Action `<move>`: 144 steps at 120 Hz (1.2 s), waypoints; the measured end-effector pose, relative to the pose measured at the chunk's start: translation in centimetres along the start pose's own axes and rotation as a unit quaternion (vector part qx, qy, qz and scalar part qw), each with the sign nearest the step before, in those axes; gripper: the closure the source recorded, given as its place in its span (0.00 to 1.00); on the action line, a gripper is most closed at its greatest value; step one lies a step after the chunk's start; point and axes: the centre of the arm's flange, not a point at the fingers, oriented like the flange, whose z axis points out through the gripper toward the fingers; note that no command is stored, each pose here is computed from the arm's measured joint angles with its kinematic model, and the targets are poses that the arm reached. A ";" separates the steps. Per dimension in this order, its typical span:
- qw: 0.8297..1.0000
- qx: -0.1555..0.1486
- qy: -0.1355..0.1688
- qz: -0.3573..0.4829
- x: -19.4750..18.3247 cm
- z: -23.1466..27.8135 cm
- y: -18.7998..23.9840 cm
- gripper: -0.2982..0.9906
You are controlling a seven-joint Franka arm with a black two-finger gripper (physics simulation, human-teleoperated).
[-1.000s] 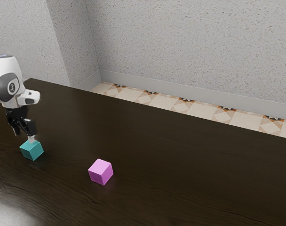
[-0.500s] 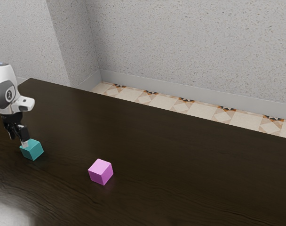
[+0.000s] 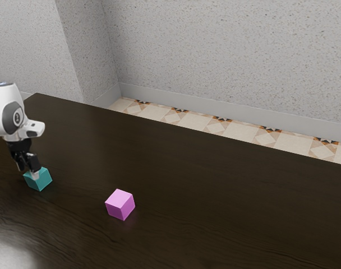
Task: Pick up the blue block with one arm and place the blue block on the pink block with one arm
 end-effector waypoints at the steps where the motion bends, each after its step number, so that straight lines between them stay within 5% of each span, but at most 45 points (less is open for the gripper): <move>1: 1.000 0.000 0.000 0.000 0.0 0.1 0.0 0.23; 120: 0.999 -0.005 0.032 -0.018 1.9 2.8 -0.5 0.23; 144: 0.999 -0.005 0.033 -0.021 1.9 2.6 -0.6 0.38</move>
